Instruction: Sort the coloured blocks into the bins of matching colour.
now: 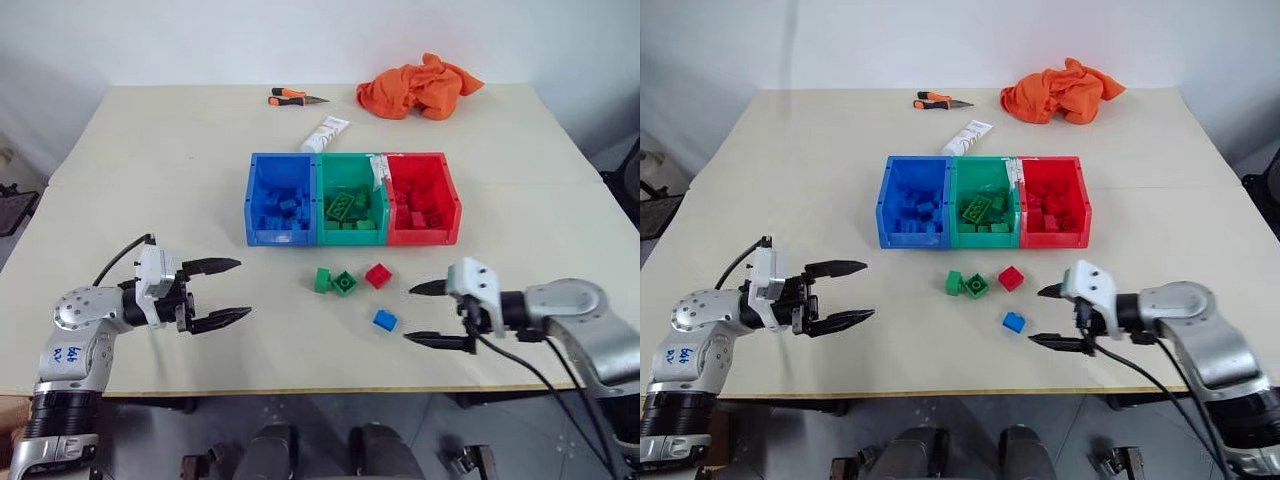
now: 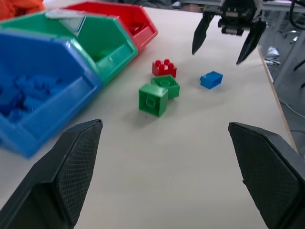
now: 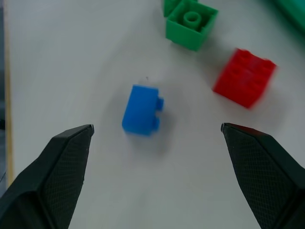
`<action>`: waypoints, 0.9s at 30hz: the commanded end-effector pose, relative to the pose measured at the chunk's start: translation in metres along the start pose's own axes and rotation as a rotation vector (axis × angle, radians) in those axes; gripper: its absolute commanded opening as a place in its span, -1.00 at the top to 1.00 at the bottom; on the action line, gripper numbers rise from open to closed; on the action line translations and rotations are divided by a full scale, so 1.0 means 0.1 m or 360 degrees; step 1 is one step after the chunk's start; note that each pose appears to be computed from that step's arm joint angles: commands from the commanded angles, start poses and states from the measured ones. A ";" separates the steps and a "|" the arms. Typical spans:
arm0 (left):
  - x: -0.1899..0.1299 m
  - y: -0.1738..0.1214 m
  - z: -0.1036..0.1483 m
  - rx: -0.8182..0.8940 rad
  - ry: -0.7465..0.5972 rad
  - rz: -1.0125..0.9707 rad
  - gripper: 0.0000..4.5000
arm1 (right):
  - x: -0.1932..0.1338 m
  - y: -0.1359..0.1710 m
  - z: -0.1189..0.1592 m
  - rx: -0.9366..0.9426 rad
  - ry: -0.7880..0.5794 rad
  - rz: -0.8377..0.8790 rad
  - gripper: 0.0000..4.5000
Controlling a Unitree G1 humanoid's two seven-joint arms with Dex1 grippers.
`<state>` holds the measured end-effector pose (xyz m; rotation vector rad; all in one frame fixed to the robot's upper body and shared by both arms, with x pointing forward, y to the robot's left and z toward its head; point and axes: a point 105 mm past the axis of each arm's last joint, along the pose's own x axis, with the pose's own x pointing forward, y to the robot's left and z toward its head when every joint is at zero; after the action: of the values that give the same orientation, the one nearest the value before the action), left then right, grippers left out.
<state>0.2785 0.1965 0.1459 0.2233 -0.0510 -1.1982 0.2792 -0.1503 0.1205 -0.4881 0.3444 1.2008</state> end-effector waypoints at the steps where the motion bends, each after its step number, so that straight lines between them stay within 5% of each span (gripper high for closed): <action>1: -0.01 0.01 0.13 0.0067 -0.0054 0.0030 -1.00 | 0.10 0.00 0.02 -0.0042 0.0018 -0.0005 -0.99; 5: 0.01 -0.02 0.13 0.0067 -0.0060 0.0035 -1.00 | 0.22 0.01 0.01 -0.0064 0.0045 0.0004 -0.99; 7: 0.01 -0.02 0.13 0.0069 -0.0062 0.0040 -1.00 | 0.27 0.04 -0.02 -0.0068 0.0065 0.0016 -0.82; 17: 0.02 0.00 0.15 0.0081 -0.0072 0.0038 -1.00 | 0.27 0.00 0.03 -0.0141 0.0022 -0.0027 0.61; 27: 0.02 0.03 0.13 0.0088 -0.0077 0.0047 -1.00 | 0.07 -0.31 0.82 -0.0250 -0.0335 -0.0193 0.61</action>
<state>0.2793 0.1939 0.1507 0.2329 -0.0836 -1.1726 0.3079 -0.1154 0.1746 -0.5195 0.1093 1.1592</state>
